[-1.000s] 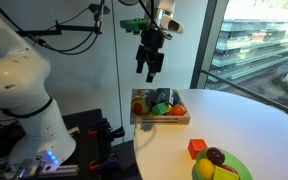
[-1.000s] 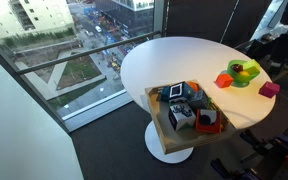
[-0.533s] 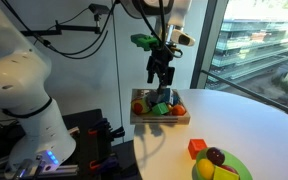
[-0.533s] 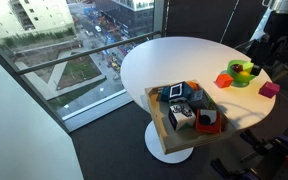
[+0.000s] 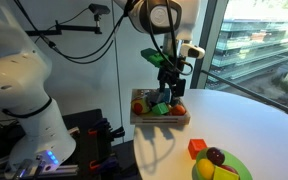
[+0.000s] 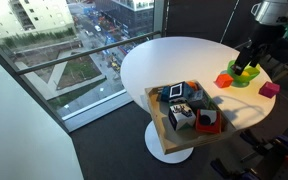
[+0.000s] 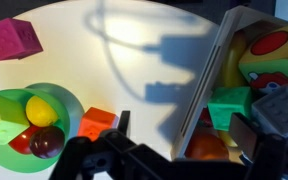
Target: Shift the orange block to the wooden tray
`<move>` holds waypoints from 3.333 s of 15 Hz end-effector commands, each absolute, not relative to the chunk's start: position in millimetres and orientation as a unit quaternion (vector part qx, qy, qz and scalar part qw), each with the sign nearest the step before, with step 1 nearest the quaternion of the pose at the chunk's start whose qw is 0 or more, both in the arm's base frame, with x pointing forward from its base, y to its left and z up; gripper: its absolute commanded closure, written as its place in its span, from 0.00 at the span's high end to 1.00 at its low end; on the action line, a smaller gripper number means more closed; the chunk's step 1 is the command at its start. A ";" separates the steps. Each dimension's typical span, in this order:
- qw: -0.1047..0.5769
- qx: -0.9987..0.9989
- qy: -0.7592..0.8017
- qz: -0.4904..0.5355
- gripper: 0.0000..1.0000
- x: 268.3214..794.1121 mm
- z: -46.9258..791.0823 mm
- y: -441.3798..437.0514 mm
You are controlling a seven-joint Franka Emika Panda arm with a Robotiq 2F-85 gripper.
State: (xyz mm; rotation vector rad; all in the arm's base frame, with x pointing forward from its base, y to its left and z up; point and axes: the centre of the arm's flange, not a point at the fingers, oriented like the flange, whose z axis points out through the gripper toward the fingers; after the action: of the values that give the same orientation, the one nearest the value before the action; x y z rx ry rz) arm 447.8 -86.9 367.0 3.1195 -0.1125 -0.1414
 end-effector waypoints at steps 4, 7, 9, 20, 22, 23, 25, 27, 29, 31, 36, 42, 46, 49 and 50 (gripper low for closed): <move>0.010 0.998 -0.048 -0.037 1.00 454.0 351.6 -97.5; 0.010 0.998 -0.049 -0.041 1.00 454.3 347.3 -98.1; 0.010 0.998 -0.048 -0.040 1.00 454.4 347.3 -97.5; 0.003 0.997 -0.058 -0.052 1.00 468.4 327.9 -115.2; 0.004 0.997 -0.065 -0.046 1.00 472.5 321.9 -121.6; 0.005 0.997 -0.068 -0.043 1.00 474.9 318.1 -124.8; 0.004 0.996 -0.074 -0.039 1.00 479.2 311.5 -129.3; 0.002 0.996 -0.079 -0.035 1.00 484.2 303.3 -133.6; -0.003 0.996 -0.083 -0.029 1.00 489.3 296.1 -136.7; -0.005 0.996 -0.089 -0.025 1.00 495.1 288.7 -139.7; -0.004 0.995 -0.099 -0.018 1.00 509.8 274.5 -149.3; 0.002 0.994 -0.107 -0.018 1.00 525.2 260.6 -164.9; 0.002 0.994 -0.111 -0.017 1.00 531.9 252.3 -173.5; 0.005 0.993 -0.114 -0.019 1.00 535.2 244.9 -179.9; 0.006 0.993 -0.114 -0.020 1.00 536.1 242.6 -182.2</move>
State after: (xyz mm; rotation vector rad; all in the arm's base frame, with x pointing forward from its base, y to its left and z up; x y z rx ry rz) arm 525.1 -169.6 247.2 3.0972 -0.3637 -0.0829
